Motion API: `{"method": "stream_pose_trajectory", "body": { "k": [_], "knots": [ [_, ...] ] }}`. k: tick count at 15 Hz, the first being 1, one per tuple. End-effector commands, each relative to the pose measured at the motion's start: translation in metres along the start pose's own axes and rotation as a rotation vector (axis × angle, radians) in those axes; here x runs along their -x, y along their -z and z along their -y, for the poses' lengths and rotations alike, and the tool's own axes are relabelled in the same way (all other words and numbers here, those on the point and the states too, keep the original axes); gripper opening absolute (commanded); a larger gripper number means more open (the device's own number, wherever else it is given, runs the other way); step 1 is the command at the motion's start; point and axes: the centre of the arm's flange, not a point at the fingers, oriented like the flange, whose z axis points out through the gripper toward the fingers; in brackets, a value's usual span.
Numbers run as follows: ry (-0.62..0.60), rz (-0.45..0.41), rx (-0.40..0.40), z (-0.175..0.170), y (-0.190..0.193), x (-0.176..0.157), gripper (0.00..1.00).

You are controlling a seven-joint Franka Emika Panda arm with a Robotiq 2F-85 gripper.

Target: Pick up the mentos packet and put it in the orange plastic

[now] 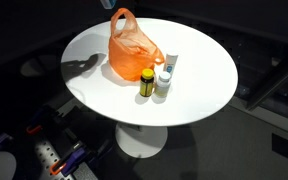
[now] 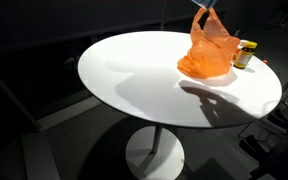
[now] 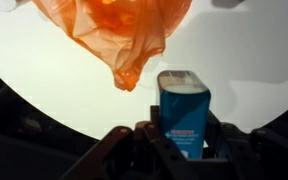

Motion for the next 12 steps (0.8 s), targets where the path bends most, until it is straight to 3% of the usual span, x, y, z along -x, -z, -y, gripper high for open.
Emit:
{"method": "stream_pose_trajectory", "body": {
  "k": [1,6,12],
  "knots": [
    [-0.076,-0.013,0.082,-0.040,0.030,0.019,0.18],
    [-0.151,0.016,0.139,-0.075,0.016,0.045,0.18],
    [-0.175,0.098,0.142,-0.065,-0.041,0.072,0.18]
  ]
}}
